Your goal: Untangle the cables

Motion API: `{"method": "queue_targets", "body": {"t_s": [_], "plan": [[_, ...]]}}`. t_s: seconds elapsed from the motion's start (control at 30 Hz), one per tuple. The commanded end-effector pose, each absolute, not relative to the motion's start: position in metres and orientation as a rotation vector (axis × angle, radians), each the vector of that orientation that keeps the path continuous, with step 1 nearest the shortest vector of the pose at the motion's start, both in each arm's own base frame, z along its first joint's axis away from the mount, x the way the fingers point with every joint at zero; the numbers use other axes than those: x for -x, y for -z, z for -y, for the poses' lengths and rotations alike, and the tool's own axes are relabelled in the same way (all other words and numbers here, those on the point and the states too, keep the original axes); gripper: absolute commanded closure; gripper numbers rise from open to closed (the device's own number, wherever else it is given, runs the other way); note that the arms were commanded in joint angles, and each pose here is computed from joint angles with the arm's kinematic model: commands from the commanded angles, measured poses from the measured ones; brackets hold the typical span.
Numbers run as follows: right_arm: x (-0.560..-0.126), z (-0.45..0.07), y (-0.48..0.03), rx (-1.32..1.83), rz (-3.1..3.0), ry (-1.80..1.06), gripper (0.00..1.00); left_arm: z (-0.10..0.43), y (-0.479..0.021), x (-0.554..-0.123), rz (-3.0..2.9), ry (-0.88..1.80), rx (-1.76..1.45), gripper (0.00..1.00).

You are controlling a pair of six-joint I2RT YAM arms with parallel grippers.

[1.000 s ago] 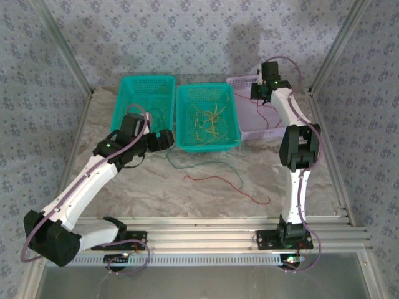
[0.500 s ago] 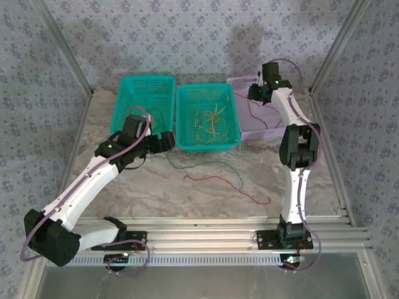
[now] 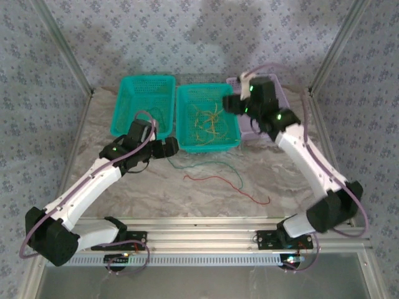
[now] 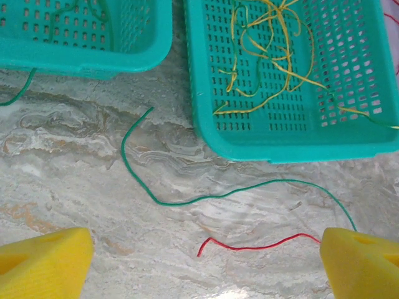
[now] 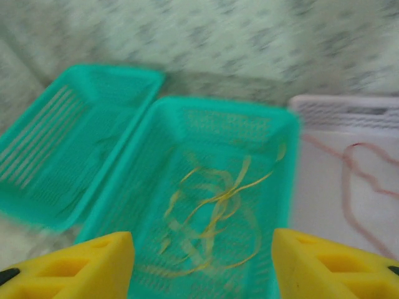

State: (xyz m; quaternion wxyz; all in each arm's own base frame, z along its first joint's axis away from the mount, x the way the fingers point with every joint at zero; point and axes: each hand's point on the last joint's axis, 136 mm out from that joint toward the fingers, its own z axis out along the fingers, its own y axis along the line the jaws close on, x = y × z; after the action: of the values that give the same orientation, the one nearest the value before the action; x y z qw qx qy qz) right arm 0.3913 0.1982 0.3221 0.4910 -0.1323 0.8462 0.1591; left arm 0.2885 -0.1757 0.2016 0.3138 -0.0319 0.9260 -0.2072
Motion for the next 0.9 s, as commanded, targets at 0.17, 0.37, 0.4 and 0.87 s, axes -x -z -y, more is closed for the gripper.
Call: {"method": "queue_targets", "body": {"t_s": [0.17,0.37,0.4,0.87], "plan": [[-0.281,-0.205,-0.208,0.419,-2.307,-0.446,0.38,0.178,-0.202,-0.289,-2.419,0.571,0.097,0.06],[-0.231,-0.198,-0.157,0.481,-2.431,-0.382,0.38,0.186,-0.172,-0.278,-2.493,0.558,0.085,0.07],[-0.227,-0.194,-0.148,0.491,-2.449,-0.344,0.38,0.187,-0.168,-0.276,-2.505,0.553,0.082,0.07],[-0.239,-0.168,-0.077,0.446,-2.615,-0.107,0.36,0.198,-0.141,-0.260,-2.571,0.524,0.059,0.07]]}}
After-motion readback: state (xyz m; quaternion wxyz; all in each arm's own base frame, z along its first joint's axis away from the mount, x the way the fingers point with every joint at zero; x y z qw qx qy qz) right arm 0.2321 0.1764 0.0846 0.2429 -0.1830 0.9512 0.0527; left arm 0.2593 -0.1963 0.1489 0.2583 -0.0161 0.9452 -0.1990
